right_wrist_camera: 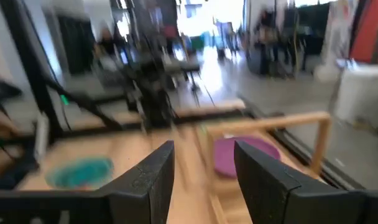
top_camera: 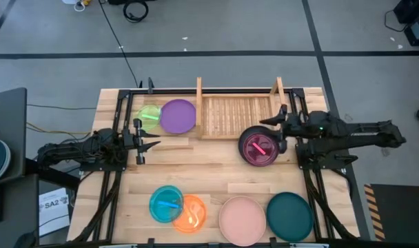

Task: Place and stack plates onto a shelf
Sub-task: Put the small pink plate on the shelf

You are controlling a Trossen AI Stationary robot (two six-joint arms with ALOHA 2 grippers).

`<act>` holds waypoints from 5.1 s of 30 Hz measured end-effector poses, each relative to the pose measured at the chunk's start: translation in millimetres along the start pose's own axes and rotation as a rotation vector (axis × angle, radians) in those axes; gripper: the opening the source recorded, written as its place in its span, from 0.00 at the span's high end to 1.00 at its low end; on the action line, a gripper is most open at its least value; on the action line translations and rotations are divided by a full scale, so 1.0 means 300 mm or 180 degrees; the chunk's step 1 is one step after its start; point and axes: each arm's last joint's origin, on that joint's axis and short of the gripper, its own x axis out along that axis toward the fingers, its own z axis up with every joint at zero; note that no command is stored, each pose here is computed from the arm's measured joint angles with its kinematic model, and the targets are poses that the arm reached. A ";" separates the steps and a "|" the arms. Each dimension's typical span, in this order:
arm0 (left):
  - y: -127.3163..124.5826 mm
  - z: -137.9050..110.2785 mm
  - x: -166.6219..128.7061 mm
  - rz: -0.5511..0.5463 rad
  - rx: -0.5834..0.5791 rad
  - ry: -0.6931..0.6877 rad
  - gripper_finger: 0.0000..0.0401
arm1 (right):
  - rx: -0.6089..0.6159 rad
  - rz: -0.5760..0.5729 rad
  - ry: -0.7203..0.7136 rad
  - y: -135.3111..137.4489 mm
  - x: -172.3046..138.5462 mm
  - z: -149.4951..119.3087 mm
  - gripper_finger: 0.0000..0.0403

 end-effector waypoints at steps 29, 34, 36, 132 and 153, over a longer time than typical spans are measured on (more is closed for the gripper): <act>0.000 0.000 0.000 -0.0001 0.0000 0.0002 0.74 | -0.0665 -0.0275 0.2638 -0.115 0.333 -0.032 0.57; 0.000 -0.001 0.000 0.0000 -0.0001 0.0003 0.74 | -0.0644 -0.0266 0.2942 -0.134 0.363 -0.084 0.57; 0.000 -0.001 0.000 0.0000 -0.0001 0.0003 0.74 | -0.0719 -0.0215 0.3031 -0.138 0.373 -0.101 0.57; 0.000 -0.001 0.000 0.0000 -0.0001 0.0006 0.74 | -0.0822 0.0092 0.4411 -0.172 0.422 -0.319 0.98; 0.000 -0.001 0.000 -0.0001 -0.0001 0.0005 0.74 | -0.0796 0.0131 0.4529 -0.171 0.449 -0.168 0.98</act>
